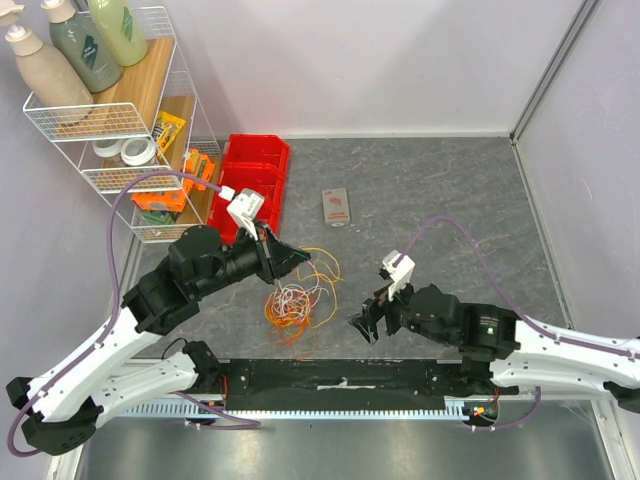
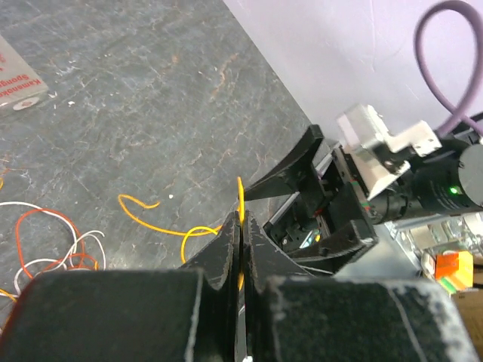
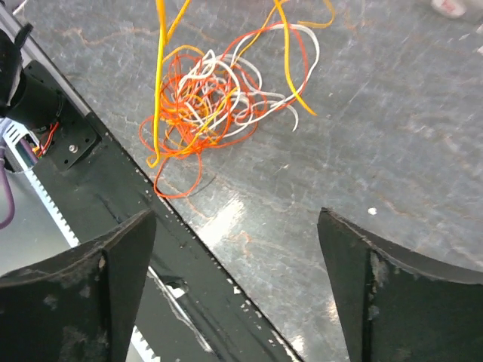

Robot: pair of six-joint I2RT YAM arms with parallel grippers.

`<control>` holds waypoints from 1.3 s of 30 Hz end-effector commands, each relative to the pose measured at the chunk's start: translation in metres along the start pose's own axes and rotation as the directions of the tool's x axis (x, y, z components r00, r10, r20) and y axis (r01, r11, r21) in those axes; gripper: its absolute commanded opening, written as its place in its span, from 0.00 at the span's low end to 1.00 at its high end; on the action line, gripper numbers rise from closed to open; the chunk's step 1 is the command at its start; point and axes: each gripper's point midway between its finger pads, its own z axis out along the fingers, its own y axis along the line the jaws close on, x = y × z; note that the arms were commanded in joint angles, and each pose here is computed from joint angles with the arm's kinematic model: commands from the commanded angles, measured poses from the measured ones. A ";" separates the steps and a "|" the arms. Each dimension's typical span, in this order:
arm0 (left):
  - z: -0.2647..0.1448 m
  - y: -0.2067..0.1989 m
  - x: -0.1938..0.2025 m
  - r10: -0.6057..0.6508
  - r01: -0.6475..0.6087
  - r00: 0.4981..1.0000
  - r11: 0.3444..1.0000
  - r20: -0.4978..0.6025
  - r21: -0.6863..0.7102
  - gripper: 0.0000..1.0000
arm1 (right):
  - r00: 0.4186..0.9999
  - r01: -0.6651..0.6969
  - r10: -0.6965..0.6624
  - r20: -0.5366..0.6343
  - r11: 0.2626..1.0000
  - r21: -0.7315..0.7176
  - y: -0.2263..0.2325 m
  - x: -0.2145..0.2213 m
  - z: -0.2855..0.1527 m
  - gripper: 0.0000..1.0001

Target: Untangle the cables

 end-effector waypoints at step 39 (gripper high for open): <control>-0.023 -0.028 -0.060 -0.164 0.166 0.977 0.986 0.139 -0.003 0.02 | 0.814 0.106 -0.077 0.575 0.994 -0.016 0.026 -0.136 0.019 0.54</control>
